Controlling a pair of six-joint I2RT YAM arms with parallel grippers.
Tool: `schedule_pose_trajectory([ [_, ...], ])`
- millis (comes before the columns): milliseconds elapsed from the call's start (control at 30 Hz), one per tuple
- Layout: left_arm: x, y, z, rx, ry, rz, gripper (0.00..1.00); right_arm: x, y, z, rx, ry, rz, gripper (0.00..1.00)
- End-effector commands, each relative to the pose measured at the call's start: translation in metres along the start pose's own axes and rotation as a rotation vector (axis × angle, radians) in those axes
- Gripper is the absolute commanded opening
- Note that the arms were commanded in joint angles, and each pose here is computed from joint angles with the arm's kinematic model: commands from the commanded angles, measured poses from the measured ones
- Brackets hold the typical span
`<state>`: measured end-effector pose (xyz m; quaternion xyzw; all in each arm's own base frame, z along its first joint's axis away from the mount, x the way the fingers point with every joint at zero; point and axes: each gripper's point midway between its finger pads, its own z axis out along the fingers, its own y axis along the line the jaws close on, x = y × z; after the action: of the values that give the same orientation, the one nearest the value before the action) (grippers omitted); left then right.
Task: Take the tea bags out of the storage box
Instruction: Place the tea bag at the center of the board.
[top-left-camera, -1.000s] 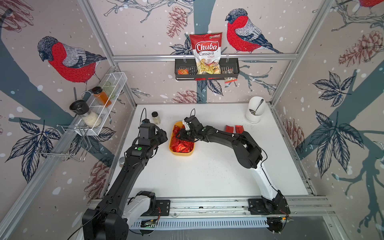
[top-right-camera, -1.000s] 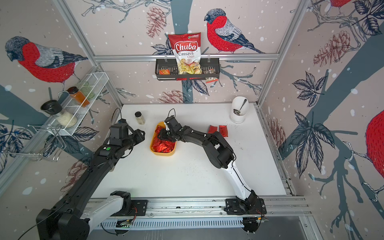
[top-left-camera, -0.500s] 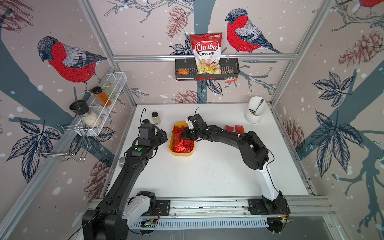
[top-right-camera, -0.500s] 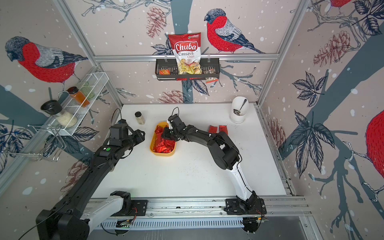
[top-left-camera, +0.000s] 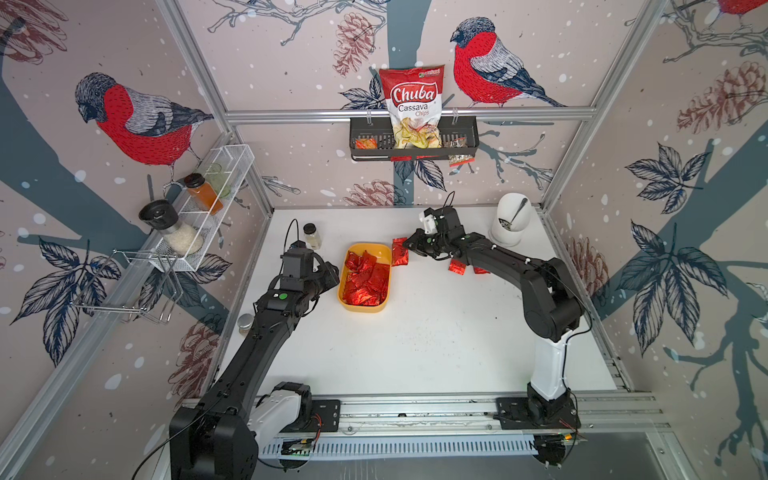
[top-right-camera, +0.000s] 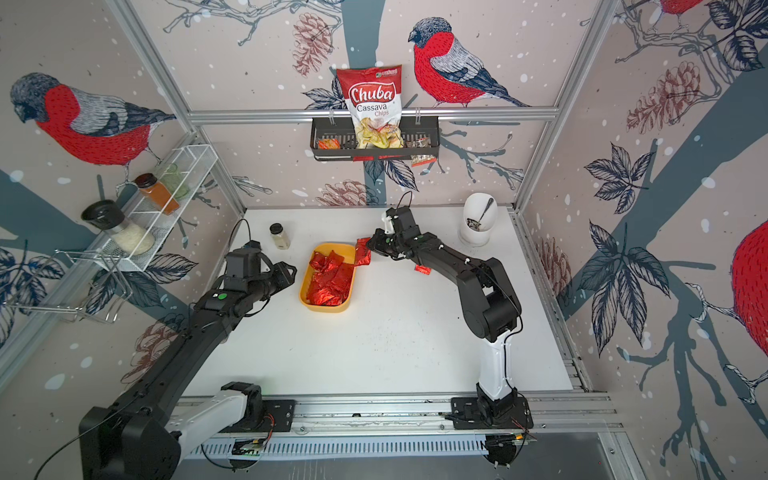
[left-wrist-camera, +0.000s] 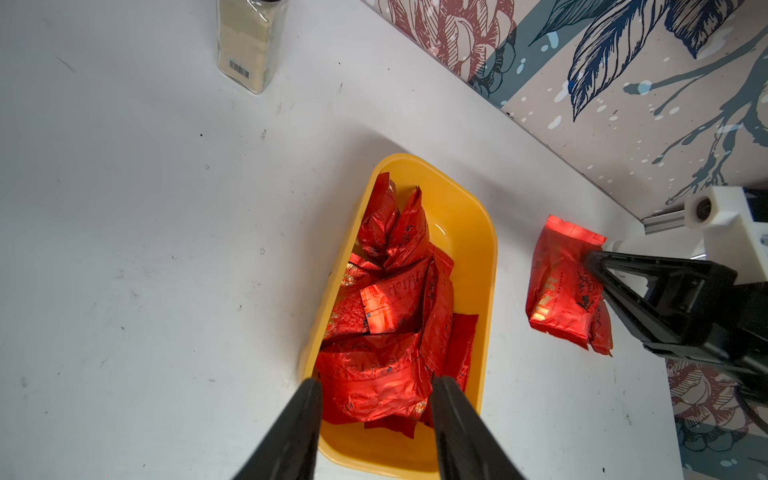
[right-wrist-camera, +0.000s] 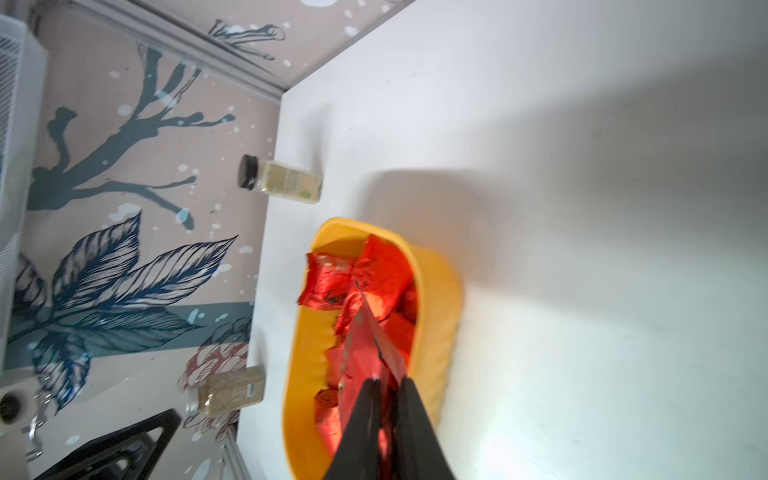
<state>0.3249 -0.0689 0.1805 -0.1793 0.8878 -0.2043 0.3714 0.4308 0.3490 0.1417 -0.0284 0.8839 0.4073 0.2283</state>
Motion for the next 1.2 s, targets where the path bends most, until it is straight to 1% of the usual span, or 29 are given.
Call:
schedule_pose_trajectory([
  [0, 0.002, -0.004, 0.005, 0.031, 0.008, 0.003, 0.48, -0.001, -0.026, 0.004, 0.047, 0.016, -0.037, 0.14],
  [133, 0.011, -0.003, 0.015, 0.036, 0.042, -0.001, 0.48, 0.002, -0.055, 0.022, 0.088, 0.042, -0.012, 0.14],
  [300, 0.019, -0.005, 0.023, 0.037, 0.069, 0.007, 0.48, 0.002, -0.075, 0.043, 0.104, 0.061, 0.01, 0.14],
  [500, 0.029, -0.011, 0.039, 0.039, 0.114, 0.029, 0.48, -0.004, -0.094, 0.047, 0.136, 0.059, 0.029, 0.15],
  [567, 0.032, -0.013, 0.046, 0.034, 0.129, 0.04, 0.48, -0.003, -0.1, 0.046, 0.146, 0.06, 0.034, 0.19],
  [733, 0.031, -0.023, 0.063, 0.018, 0.16, 0.094, 0.48, -0.004, -0.107, 0.038, 0.178, 0.056, 0.02, 0.44],
  [800, 0.026, -0.028, 0.069, 0.004, 0.166, 0.13, 0.48, -0.008, -0.104, 0.032, 0.185, 0.043, 0.005, 0.5],
  [900, 0.023, -0.031, 0.082, -0.027, 0.193, 0.196, 0.48, -0.014, -0.095, 0.019, 0.197, 0.017, -0.022, 0.54],
  [933, 0.015, -0.037, 0.086, -0.032, 0.193, 0.223, 0.47, -0.017, -0.092, 0.013, 0.202, 0.004, -0.031, 0.55],
  [1100, 0.008, -0.041, 0.114, -0.099, 0.248, 0.328, 0.38, -0.025, -0.069, -0.018, 0.208, -0.049, -0.077, 0.56],
  [1167, 0.007, -0.045, 0.125, -0.116, 0.261, 0.361, 0.37, -0.025, -0.059, -0.03, 0.205, -0.067, -0.096, 0.56],
])
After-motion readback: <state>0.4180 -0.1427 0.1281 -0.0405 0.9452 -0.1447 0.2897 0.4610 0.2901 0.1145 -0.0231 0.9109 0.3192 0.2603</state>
